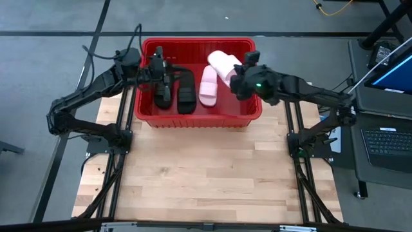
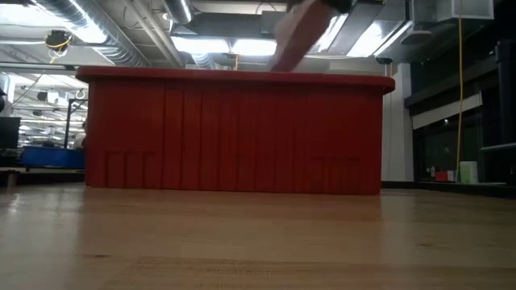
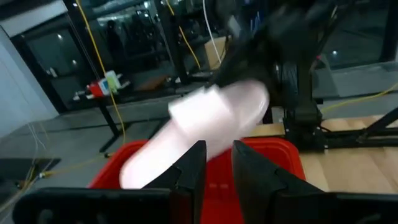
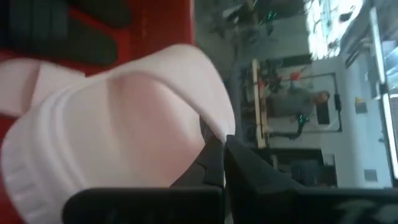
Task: Pick and place slides into bin
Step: Put the pink slide into the red bin
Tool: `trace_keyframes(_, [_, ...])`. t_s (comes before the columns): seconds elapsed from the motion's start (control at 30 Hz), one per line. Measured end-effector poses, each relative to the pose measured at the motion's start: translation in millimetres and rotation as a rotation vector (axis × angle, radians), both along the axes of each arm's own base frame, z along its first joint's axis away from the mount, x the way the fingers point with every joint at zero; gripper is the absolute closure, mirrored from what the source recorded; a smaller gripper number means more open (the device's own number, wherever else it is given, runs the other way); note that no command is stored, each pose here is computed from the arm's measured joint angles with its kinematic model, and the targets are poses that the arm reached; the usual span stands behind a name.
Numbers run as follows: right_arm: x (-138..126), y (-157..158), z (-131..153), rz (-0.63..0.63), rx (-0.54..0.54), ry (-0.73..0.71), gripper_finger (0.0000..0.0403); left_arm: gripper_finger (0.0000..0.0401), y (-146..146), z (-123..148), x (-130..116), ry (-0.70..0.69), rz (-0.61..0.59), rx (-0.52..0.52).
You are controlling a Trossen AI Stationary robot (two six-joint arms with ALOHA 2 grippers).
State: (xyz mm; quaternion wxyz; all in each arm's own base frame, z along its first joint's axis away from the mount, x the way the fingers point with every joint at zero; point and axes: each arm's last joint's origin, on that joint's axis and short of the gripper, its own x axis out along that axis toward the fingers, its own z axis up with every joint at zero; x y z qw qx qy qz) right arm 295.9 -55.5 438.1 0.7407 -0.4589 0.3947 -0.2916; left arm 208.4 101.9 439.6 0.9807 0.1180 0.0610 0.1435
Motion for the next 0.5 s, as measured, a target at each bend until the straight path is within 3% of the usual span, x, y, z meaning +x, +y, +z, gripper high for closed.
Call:
trace_keyframes(0.23, [33.1,-37.6,-35.4,-0.091,0.026,0.12,0.0401,0.0331,-3.0,3.9,-5.6,-0.011,-0.001,0.023])
trace_keyframes(0.5, [51.0,-75.5,-46.3,-0.234,0.077,0.207,0.0401,0.0334,-3.1,1.9,-5.9,0.009,-0.002,0.025])
